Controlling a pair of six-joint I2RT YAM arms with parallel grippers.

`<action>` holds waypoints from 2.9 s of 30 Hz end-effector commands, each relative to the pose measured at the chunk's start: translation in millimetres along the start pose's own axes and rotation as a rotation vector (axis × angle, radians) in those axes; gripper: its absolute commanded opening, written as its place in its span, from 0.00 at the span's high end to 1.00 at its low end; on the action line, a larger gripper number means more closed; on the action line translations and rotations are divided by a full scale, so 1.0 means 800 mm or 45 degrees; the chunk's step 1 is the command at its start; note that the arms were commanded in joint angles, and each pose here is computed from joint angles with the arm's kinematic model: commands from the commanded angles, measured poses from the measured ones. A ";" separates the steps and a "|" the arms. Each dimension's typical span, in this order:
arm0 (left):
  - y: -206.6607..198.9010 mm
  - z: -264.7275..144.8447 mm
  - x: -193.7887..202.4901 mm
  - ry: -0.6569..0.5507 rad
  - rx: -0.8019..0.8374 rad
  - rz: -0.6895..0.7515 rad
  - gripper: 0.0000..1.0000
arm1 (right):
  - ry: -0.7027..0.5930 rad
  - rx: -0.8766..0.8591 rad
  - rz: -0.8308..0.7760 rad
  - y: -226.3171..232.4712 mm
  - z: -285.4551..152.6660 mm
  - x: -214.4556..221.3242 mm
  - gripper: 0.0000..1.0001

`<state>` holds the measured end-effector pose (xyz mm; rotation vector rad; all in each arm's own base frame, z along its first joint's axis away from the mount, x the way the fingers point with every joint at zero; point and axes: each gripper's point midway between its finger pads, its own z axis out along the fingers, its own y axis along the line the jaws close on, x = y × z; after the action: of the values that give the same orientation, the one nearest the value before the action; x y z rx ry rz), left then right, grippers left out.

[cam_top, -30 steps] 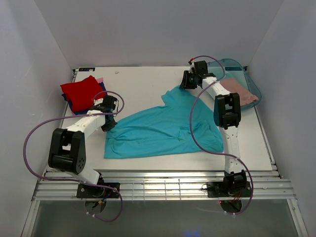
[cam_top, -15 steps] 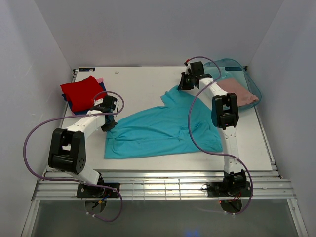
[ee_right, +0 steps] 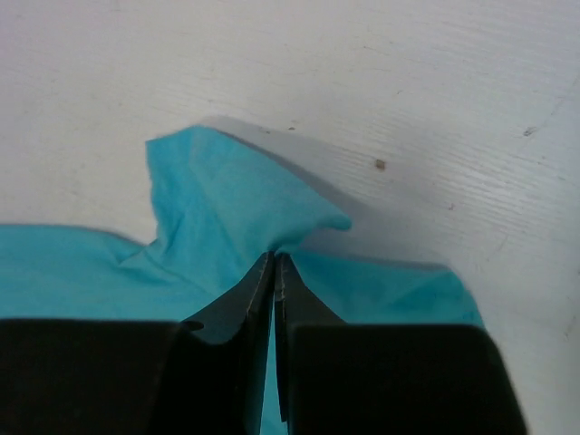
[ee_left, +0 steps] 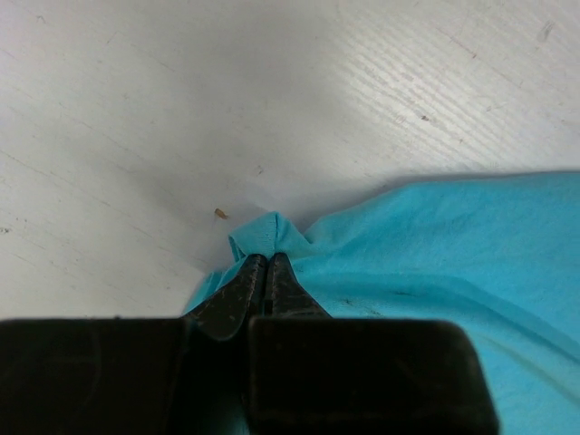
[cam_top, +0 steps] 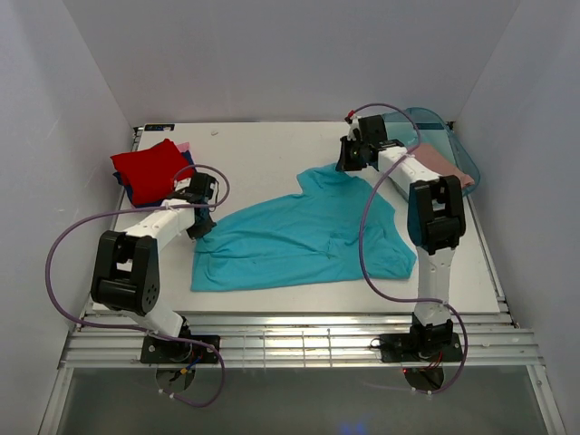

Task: Fold and stack the t-shirts
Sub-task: Grap the side of the flattened tshirt furthest away from the robot with both arms, then fold the other side of the tshirt into a rectangle

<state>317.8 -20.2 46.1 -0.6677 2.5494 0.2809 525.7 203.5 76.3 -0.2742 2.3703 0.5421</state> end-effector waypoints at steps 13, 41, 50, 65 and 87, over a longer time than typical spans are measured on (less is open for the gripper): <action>-0.042 -0.008 -0.041 -0.078 0.183 0.104 0.84 | -0.035 0.066 -0.120 0.048 -0.131 0.057 0.92; -0.032 0.030 -0.030 -0.010 0.021 0.051 0.47 | 0.026 0.111 -0.147 0.049 -0.179 0.112 0.92; -0.033 0.005 -0.033 -0.007 0.083 0.038 0.79 | 0.008 0.089 -0.139 0.059 -0.183 0.109 0.92; -0.021 -0.008 -0.018 -0.004 0.109 0.015 0.44 | 0.040 0.068 -0.147 0.067 -0.194 0.140 0.92; -0.039 -0.004 -0.050 -0.110 0.153 0.022 1.00 | 0.038 0.115 -0.154 0.059 -0.226 0.164 0.92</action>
<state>340.1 -31.5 39.4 -0.5692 2.5731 0.2055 311.5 160.7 117.5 -0.3906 2.4056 0.3887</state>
